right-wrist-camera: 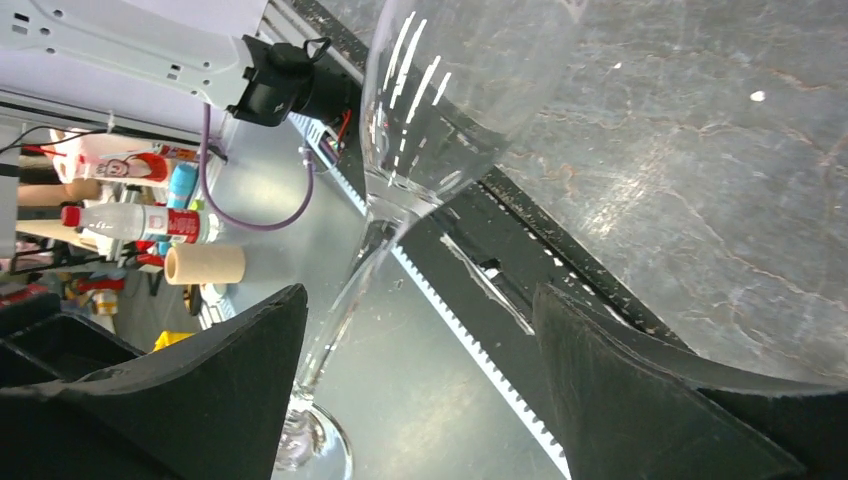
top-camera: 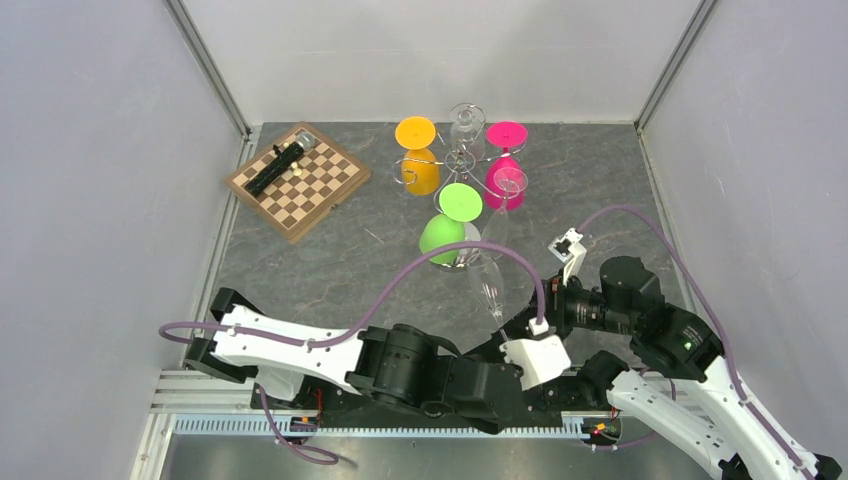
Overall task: Take the wine glass off the wine glass rack
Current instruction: Place the wine glass at the center of the board.
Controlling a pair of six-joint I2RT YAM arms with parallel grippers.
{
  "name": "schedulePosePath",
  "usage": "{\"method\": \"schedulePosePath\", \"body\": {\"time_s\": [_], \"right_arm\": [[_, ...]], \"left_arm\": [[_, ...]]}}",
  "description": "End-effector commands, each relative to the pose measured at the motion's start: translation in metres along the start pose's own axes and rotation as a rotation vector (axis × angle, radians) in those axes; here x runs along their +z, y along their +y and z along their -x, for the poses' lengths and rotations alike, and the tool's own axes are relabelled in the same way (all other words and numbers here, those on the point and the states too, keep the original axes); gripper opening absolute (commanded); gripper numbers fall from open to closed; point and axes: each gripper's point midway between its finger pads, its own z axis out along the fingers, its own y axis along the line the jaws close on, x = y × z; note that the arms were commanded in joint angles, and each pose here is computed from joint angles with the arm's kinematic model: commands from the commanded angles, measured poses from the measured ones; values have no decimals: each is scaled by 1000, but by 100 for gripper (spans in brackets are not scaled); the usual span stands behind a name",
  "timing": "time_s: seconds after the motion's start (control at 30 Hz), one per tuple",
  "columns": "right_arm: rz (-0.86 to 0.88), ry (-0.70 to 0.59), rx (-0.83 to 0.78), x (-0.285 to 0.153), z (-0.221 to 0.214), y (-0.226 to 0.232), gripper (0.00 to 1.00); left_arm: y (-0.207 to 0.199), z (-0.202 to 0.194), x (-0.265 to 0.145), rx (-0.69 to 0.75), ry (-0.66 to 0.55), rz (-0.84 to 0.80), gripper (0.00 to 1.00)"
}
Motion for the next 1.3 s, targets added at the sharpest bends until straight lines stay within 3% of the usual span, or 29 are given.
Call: {"method": "schedulePosePath", "body": {"time_s": [0.0,0.2,0.47,0.63,0.67,0.8,1.17,1.27], "right_arm": [[110,-3,16,3,3,19,84],[148,22,52,9,-4,20,77],[180,45,85,14,-10,21,54],[177,41,89,16,-9,21,36],[177,39,91,17,-9,20,25],[177,41,95,18,-10,18,2],[180,32,100,18,-12,17,0],[185,21,93,16,-11,18,0]], "left_arm": [[2,34,-3,53,-109,44,2],[4,38,1,87,-126,90,2],[8,40,3,125,-131,135,2],[7,39,4,135,-128,139,2],[8,38,5,137,-126,141,2],[9,35,5,141,-121,147,2],[6,26,9,132,-101,132,2],[3,23,10,131,-91,113,16]]}}
